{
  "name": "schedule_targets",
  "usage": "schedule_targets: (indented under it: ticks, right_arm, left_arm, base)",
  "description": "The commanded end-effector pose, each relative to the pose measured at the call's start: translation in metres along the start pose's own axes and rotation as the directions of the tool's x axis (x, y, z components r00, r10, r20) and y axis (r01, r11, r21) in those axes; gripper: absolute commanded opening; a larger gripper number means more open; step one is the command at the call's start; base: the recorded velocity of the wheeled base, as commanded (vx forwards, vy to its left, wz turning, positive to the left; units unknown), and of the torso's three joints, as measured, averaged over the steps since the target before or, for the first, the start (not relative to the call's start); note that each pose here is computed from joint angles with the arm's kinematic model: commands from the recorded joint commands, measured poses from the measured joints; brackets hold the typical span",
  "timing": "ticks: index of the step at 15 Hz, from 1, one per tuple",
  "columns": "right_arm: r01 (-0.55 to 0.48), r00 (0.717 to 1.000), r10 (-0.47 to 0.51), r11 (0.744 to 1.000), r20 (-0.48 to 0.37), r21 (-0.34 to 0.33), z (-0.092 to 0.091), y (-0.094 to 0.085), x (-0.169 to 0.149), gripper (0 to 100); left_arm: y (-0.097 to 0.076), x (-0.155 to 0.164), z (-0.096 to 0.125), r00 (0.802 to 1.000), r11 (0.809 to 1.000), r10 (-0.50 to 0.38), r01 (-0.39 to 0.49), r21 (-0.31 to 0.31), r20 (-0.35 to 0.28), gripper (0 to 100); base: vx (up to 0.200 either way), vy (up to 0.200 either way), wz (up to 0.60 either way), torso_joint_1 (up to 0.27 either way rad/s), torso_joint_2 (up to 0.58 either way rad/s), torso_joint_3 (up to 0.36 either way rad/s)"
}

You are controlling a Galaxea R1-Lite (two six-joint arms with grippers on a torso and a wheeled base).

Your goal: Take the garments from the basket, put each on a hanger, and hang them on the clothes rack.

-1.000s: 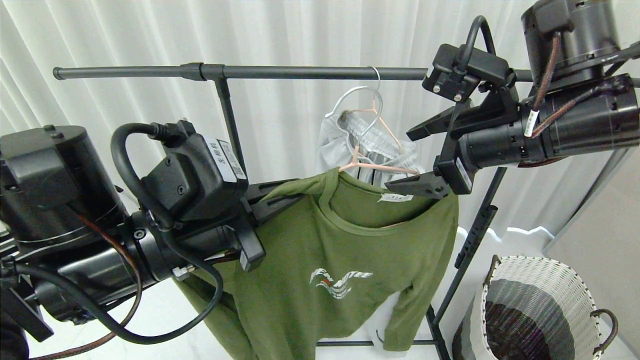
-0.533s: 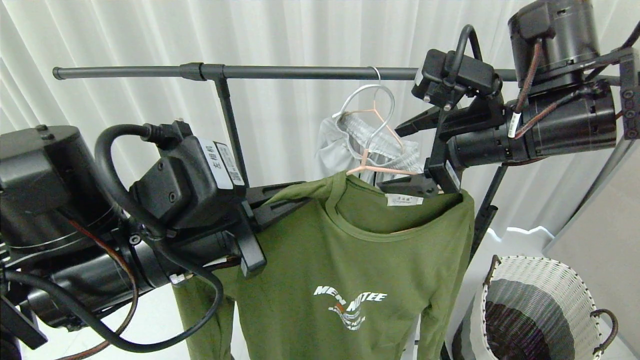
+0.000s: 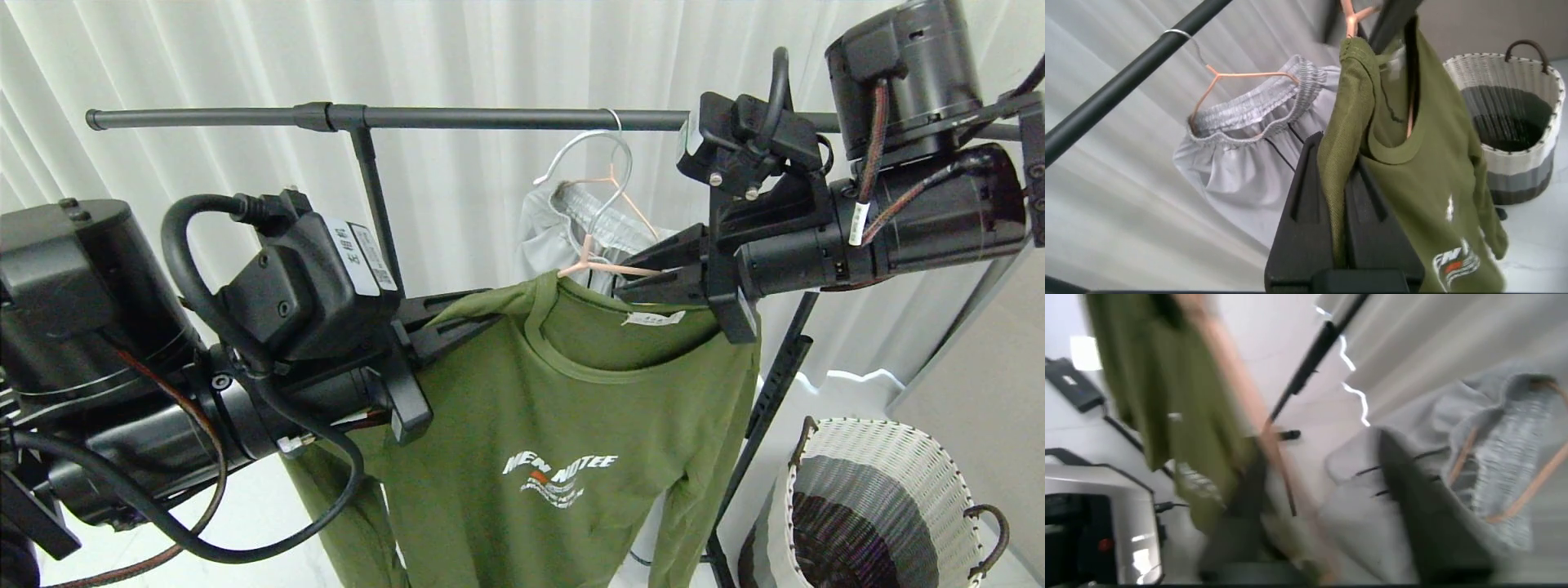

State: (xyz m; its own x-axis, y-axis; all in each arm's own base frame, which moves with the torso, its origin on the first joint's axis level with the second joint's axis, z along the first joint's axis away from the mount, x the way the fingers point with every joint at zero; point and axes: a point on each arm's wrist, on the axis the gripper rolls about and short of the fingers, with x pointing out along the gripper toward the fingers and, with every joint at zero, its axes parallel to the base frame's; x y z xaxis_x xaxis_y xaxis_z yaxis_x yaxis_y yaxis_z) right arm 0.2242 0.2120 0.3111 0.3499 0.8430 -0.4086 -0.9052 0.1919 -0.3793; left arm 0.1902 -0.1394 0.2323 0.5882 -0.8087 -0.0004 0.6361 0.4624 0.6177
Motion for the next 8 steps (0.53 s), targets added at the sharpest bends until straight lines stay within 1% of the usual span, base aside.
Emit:
schedule_targets:
  ticks: [1, 7, 8]
  right_arm:
    - [-0.033, 0.999, 0.033, 0.999, 0.004, -0.002, 0.0004, 0.0116, -0.0036, 0]
    - [-0.046, 0.999, 0.046, 0.999, 0.004, 0.007, 0.0000, 0.0152, -0.0027, 0]
    - [-0.071, 0.997, 0.071, 0.997, 0.020, 0.021, 0.0026, 0.0186, -0.0027, 0]
  left_arm:
    - [0.0013, 0.0010, 0.0002, 1.000, 1.000, 0.004, -0.004, 0.001, 0.001, 0]
    - [0.0011, 0.0011, 0.0004, 1.000, 1.000, 0.003, -0.003, 0.001, 0.002, 0]
    - [0.0012, 0.0019, 0.0001, 1.000, 1.000, 0.003, -0.003, 0.001, 0.002, 0]
  base:
    - [0.000, 0.000, 0.00, 0.000, 0.00, 0.000]
    - [0.000, 0.000, 0.00, 0.000, 0.00, 0.000]
    - [0.000, 0.000, 0.00, 0.000, 0.00, 0.000]
